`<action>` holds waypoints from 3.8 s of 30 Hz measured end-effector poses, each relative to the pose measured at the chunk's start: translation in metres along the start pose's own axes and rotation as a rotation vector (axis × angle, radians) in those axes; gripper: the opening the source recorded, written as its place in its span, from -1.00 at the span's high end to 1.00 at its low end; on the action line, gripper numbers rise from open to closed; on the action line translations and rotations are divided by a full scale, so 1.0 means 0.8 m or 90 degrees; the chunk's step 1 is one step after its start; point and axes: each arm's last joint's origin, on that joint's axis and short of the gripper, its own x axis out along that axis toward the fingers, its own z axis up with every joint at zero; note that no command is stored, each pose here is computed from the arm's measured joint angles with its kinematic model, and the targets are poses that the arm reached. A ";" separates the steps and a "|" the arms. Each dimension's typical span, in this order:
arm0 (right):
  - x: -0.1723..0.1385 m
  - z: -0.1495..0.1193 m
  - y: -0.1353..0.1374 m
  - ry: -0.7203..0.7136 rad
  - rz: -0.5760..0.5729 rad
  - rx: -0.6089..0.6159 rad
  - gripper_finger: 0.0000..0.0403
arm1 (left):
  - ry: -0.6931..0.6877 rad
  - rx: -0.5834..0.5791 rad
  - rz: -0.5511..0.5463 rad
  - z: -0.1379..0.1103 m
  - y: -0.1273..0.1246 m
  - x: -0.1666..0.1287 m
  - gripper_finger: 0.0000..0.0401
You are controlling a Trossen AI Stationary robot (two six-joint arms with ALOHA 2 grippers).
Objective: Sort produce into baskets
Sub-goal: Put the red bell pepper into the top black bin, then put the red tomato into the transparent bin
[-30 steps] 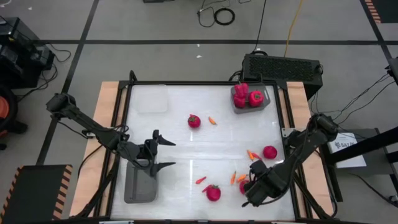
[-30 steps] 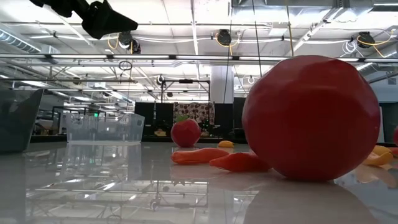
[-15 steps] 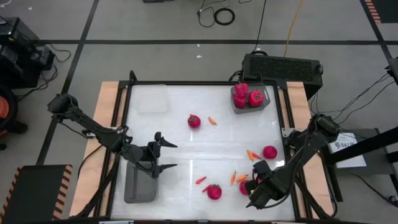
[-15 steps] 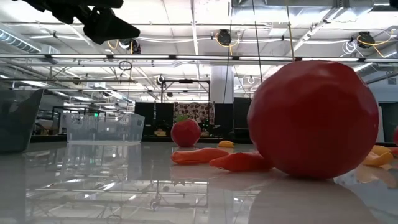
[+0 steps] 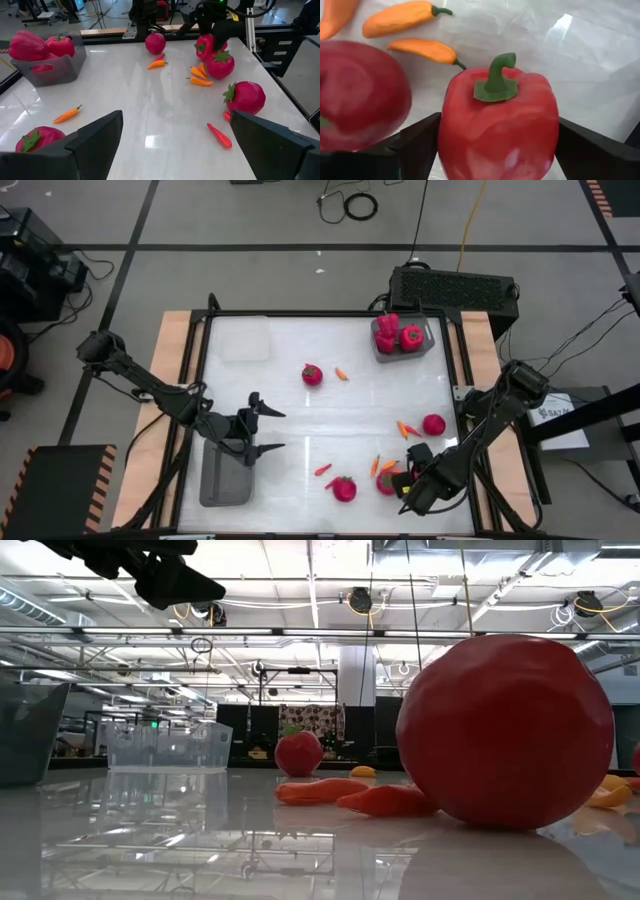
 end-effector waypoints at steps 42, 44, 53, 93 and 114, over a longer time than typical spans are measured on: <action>-0.122 0.318 -0.051 -0.517 -0.133 0.041 -0.48 | -0.019 0.033 0.063 0.008 0.029 0.012 -0.87; -0.122 0.339 -0.054 -0.492 -0.132 0.038 -0.48 | -0.017 0.037 0.068 0.008 0.032 0.013 -0.87; -0.086 0.388 -0.066 -0.394 -0.048 0.038 -0.48 | 0.008 0.040 0.067 0.004 0.036 0.015 -0.87; -0.051 0.394 -0.075 -0.503 -0.151 -0.048 -0.81 | 0.013 0.041 0.066 0.003 0.036 0.015 -0.87; -0.165 0.326 0.018 -0.463 0.199 -0.180 -0.78 | 0.015 0.036 0.035 0.003 0.034 0.015 -0.87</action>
